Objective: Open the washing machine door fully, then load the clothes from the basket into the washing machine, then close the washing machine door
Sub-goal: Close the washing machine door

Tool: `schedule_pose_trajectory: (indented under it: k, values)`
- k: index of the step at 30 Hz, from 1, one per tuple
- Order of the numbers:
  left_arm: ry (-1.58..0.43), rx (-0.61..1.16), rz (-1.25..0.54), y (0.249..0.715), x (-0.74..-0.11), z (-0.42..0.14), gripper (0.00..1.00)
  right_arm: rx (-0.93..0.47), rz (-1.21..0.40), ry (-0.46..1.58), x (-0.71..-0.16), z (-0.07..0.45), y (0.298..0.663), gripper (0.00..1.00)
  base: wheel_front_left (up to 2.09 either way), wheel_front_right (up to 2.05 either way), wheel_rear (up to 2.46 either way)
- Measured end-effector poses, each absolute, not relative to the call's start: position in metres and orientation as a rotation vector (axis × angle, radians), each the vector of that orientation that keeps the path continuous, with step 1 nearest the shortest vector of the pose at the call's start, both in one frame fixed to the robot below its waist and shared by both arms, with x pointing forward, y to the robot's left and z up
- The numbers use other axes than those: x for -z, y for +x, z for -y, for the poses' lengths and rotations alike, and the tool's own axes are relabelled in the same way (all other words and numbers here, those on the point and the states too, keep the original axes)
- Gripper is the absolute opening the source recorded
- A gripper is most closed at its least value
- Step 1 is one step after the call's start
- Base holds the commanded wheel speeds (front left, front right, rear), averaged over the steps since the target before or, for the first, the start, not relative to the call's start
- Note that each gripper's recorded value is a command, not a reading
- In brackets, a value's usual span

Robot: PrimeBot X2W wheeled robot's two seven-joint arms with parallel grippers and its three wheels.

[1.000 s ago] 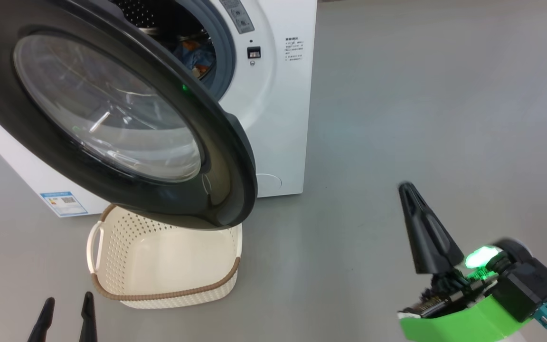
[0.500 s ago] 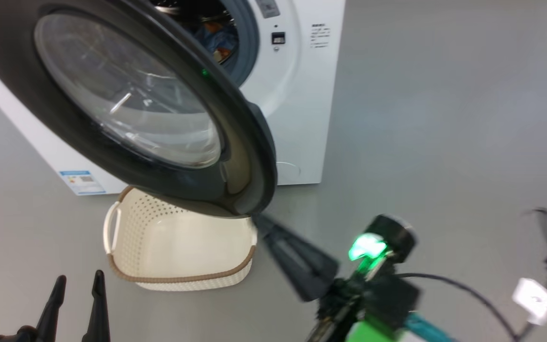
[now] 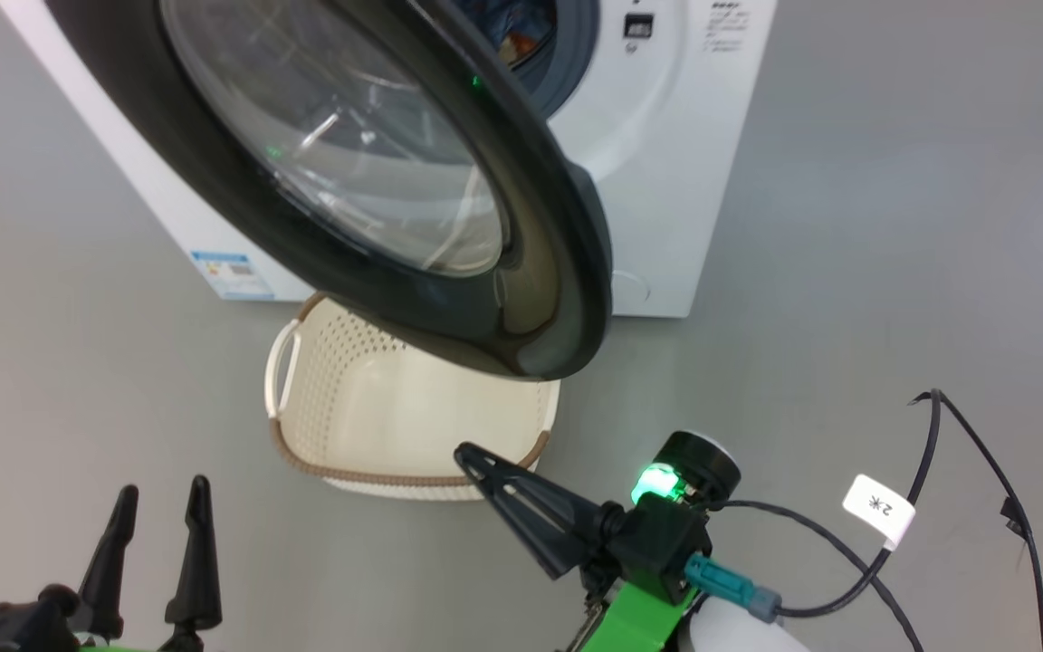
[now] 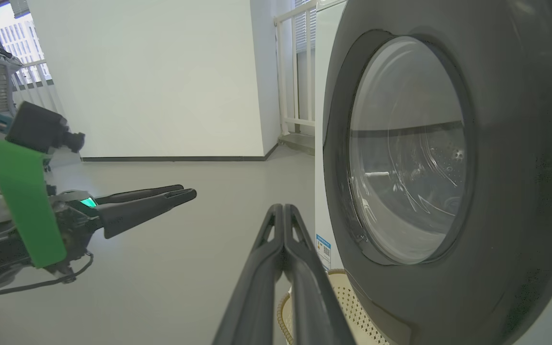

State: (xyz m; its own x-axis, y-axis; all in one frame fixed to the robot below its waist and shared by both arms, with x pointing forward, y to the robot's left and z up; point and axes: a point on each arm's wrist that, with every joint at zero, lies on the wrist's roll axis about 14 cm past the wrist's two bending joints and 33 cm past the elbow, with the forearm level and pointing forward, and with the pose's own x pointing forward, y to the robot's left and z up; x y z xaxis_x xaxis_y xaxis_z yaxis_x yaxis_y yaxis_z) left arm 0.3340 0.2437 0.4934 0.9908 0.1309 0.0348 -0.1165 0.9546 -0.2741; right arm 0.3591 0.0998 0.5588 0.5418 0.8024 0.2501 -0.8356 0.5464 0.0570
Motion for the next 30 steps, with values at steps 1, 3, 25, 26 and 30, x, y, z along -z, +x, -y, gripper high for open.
schedule_pose_trajectory:
  k: [1,3,25,26,30]
  values:
    - [-0.277,-0.130,0.053,0.335,-0.493,-0.245,1.00,-0.978,0.191,0.179,-0.555,-0.101,0.362,0.00,0.00,0.00,0.00]
    - [-0.288,-0.138,0.051,0.337,-0.492,-0.247,1.00,-0.977,0.164,0.179,-0.545,-0.102,0.368,0.00,0.00,0.00,0.00]
    - [-0.303,-0.183,-0.027,0.352,-0.469,-0.263,1.00,-0.784,0.123,0.240,-0.512,-0.080,0.480,0.00,0.00,0.00,0.00]
    - [-0.303,-0.182,-0.030,0.353,-0.469,-0.263,1.00,-0.780,0.122,0.239,-0.512,-0.079,0.483,0.00,0.00,0.00,0.00]
    - [-0.306,-0.173,-0.034,0.359,-0.467,-0.261,1.00,-0.756,0.124,0.246,-0.511,-0.076,0.495,0.00,0.00,0.00,0.00]
